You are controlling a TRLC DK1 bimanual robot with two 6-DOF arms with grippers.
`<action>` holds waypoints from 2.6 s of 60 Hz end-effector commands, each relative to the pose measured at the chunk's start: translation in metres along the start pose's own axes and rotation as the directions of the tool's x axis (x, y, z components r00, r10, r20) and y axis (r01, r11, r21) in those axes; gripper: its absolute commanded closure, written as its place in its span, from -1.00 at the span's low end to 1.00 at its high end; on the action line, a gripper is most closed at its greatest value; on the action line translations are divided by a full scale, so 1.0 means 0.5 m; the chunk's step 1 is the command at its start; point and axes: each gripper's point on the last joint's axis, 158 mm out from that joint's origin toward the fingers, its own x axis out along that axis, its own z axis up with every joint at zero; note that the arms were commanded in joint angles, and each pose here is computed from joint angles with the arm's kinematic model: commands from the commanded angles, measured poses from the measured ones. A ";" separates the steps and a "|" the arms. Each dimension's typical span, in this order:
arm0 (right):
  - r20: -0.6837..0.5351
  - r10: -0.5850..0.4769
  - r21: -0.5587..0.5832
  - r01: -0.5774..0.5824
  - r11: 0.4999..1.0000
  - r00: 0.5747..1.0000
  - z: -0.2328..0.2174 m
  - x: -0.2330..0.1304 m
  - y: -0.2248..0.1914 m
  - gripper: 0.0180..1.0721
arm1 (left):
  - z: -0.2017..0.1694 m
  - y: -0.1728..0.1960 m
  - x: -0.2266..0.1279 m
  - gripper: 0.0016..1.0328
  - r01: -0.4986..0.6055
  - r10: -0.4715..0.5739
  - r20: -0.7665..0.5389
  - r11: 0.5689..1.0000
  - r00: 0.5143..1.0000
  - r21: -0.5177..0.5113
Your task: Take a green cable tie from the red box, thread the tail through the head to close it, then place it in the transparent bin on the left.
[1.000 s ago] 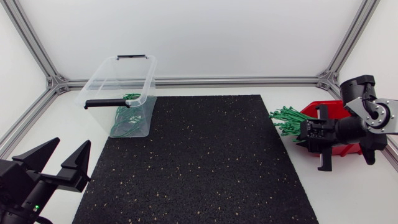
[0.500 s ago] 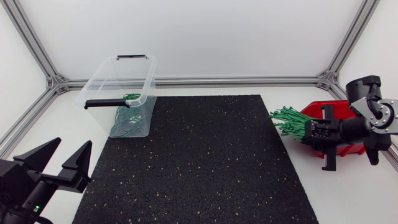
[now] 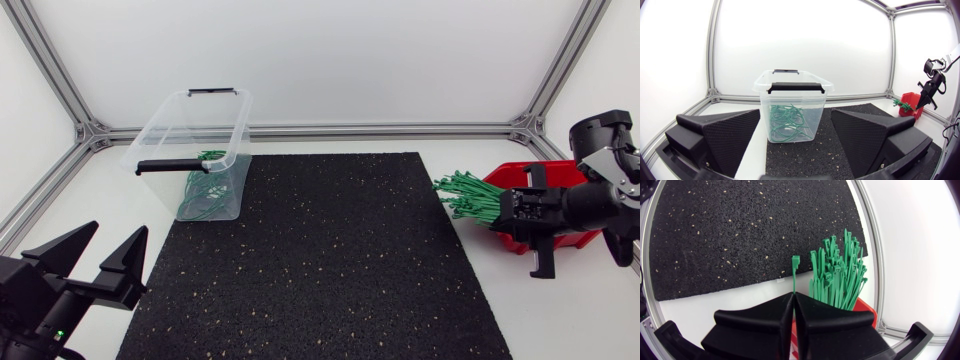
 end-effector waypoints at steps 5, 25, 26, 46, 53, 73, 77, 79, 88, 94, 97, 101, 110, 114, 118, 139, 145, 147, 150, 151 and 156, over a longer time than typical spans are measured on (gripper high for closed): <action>0.056 -0.012 -0.005 0.012 1.000 0.998 0.037 -0.058 -0.030 0.86 | -0.048 -0.004 0.003 -0.92 0.010 -0.011 -0.057 1.000 0.998 -0.019; 0.168 0.061 0.068 -0.073 0.995 0.984 0.119 -0.161 -0.037 0.86 | -0.047 -0.006 0.003 -0.92 0.013 -0.014 -0.054 1.000 0.998 -0.020; 0.175 0.069 0.070 -0.082 0.994 0.982 0.127 -0.168 -0.035 0.86 | -0.047 -0.006 0.003 -0.92 0.013 -0.014 -0.054 1.000 0.998 -0.020; 0.303 0.095 0.092 -0.129 0.987 0.948 0.315 -0.297 -0.028 0.86 | -0.042 -0.007 0.003 -0.92 0.015 -0.016 -0.045 1.000 0.999 -0.022; 0.334 0.130 0.107 -0.174 0.979 0.934 0.365 -0.316 -0.015 0.86 | -0.042 -0.008 0.003 -0.92 0.017 -0.018 -0.044 1.000 0.999 -0.023; 0.431 0.293 0.158 -0.391 0.907 0.853 0.476 -0.358 0.037 0.87 | -0.041 -0.028 0.003 -0.92 0.057 -0.058 -0.041 0.998 0.997 -0.022; 0.453 0.332 0.172 -0.447 0.878 0.827 0.490 -0.362 0.041 0.87 | -0.041 -0.035 0.002 -0.92 0.071 -0.072 -0.041 0.997 0.997 -0.021; 0.468 0.350 0.170 -0.471 0.865 0.811 0.496 -0.368 0.043 0.87 | -0.040 -0.038 0.002 -0.92 0.077 -0.078 -0.040 0.997 0.996 -0.021; 0.522 0.418 0.179 -0.574 0.799 0.744 0.520 -0.387 0.060 0.88 | -0.039 -0.050 0.001 -0.92 0.100 -0.101 -0.036 0.995 0.994 -0.021; 0.547 0.447 0.175 -0.620 0.765 0.707 0.530 -0.393 0.071 0.88 | -0.035 -0.051 0.001 -0.92 0.102 -0.103 -0.027 0.994 0.994 -0.026; 0.550 0.465 0.174 -0.640 0.749 0.693 0.531 -0.391 0.078 0.88 | -0.033 -0.053 0.001 -0.92 0.106 -0.106 -0.024 0.994 0.994 -0.027; 0.568 0.490 0.178 -0.680 0.711 0.661 0.537 -0.389 0.085 0.88 | -0.034 -0.057 0.001 -0.92 0.113 -0.114 -0.025 0.993 0.993 -0.027; 0.578 0.542 0.172 -0.740 0.651 0.611 0.541 -0.370 0.109 0.88 | -0.035 -0.067 -0.001 -0.92 0.134 -0.135 -0.026 0.990 0.991 -0.032; 0.588 0.553 0.172 -0.759 0.628 0.590 0.545 -0.361 0.112 0.88 | -0.034 -0.074 -0.001 -0.92 0.146 -0.147 -0.024 0.989 0.989 -0.035; 0.601 0.558 0.172 -0.774 0.609 0.573 0.547 -0.356 0.110 0.88 | -0.033 -0.076 -0.002 -0.92 0.151 -0.152 -0.022 0.988 0.988 -0.038; 0.615 0.589 0.162 -0.815 0.557 0.525 0.553 -0.323 0.120 0.88 | -0.006 -0.077 -0.002 -0.92 0.155 -0.153 0.027 0.986 0.988 -0.059; 0.617 0.594 0.149 -0.818 0.556 0.516 0.561 -0.328 0.122 0.88 | 0.023 -0.078 -0.006 -0.86 0.156 -0.154 0.039 0.985 0.987 -0.066; 0.618 0.594 0.147 -0.818 0.557 0.515 0.563 -0.329 0.121 0.88 | 0.032 -0.076 -0.004 -0.86 0.151 -0.149 0.032 0.985 0.988 -0.079; 0.622 0.593 0.140 -0.818 0.559 0.512 0.567 -0.333 0.120 0.88 | 0.032 -0.079 0.003 -0.86 0.149 -0.150 -0.005 0.984 0.989 -0.093; 0.623 0.592 0.140 -0.818 0.558 0.511 0.568 -0.333 0.118 0.88 | 0.032 -0.080 0.008 -0.86 0.146 -0.150 -0.028 0.984 0.988 -0.105; 0.623 0.594 0.135 -0.817 0.560 0.509 0.572 -0.334 0.118 0.88 | 0.034 -0.089 0.021 -0.86 0.159 -0.172 -0.086 0.977 0.981 -0.139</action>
